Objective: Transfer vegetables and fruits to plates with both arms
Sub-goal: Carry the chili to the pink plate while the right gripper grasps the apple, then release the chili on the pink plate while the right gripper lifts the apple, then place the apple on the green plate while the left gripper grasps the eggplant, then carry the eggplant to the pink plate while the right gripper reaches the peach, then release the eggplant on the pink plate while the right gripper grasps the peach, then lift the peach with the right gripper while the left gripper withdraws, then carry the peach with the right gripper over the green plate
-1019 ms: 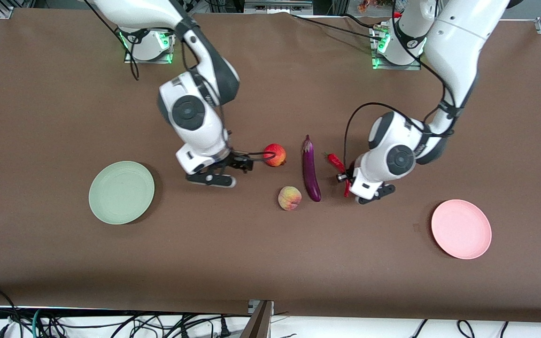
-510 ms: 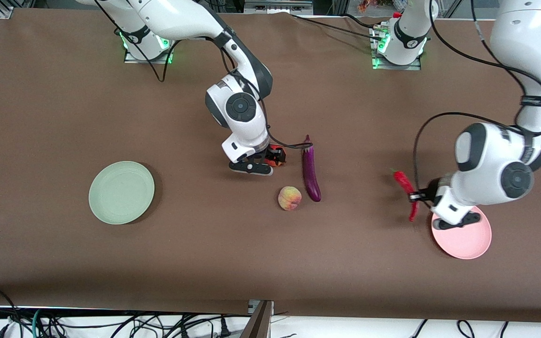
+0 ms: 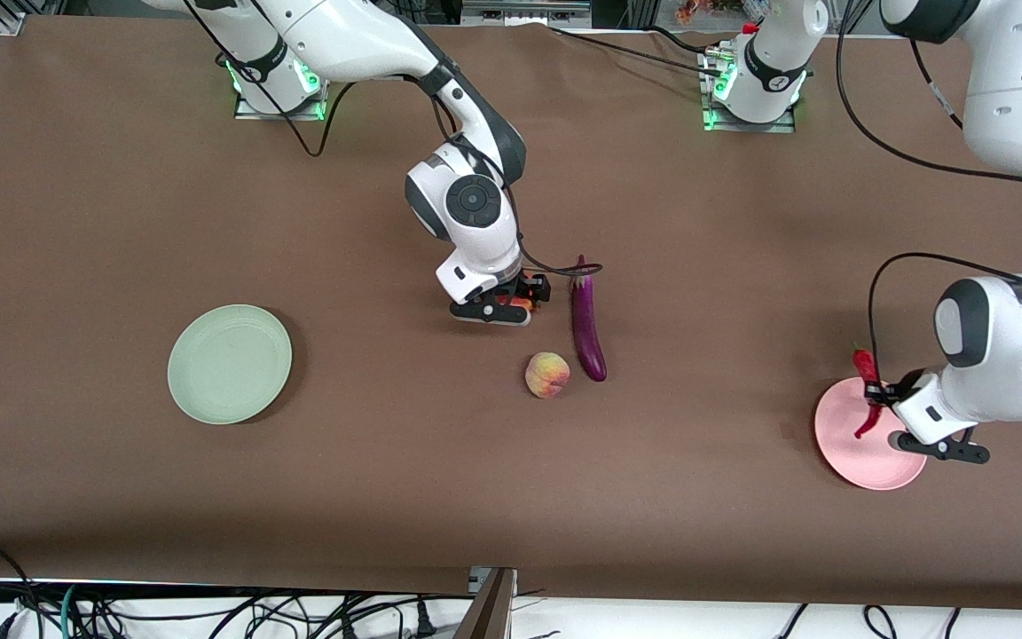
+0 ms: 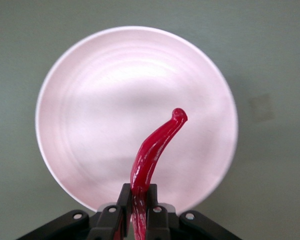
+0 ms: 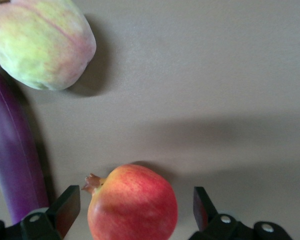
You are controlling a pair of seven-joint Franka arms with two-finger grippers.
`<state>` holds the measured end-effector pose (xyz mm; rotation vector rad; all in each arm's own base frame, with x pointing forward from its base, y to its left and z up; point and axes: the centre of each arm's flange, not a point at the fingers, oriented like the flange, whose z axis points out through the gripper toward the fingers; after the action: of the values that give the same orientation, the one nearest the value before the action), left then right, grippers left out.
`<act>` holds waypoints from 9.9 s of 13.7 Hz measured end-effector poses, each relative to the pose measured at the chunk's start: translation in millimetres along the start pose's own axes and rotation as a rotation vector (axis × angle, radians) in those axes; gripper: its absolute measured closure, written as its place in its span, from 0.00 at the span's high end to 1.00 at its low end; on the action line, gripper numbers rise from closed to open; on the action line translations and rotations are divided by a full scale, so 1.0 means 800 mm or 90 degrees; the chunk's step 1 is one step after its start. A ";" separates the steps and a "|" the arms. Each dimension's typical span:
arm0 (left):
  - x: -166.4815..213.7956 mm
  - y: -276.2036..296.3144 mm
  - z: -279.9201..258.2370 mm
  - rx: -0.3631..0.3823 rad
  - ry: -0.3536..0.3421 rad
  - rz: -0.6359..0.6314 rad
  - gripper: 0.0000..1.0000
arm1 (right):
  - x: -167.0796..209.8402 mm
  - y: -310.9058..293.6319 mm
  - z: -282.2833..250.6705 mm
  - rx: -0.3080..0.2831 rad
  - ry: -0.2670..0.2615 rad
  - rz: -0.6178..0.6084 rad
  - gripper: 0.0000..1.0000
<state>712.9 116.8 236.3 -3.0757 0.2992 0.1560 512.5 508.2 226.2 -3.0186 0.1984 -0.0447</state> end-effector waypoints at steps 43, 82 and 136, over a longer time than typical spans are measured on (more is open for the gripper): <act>-0.116 0.569 -0.052 -0.252 0.028 -0.271 1.00 | 0.239 0.317 -0.138 -0.134 -0.060 -0.232 0.85; 0.001 0.041 -0.008 -0.088 -0.037 -0.308 0.35 | 0.105 0.032 -0.026 0.098 0.185 -0.076 1.00; -0.208 0.137 -0.420 -0.051 0.039 -0.133 1.00 | 0.213 0.113 -0.117 -0.055 0.051 -0.198 0.84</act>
<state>561.0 21.7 583.4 -3.1681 -0.0292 0.0669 666.5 385.8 311.9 -3.1043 -0.2709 -0.1886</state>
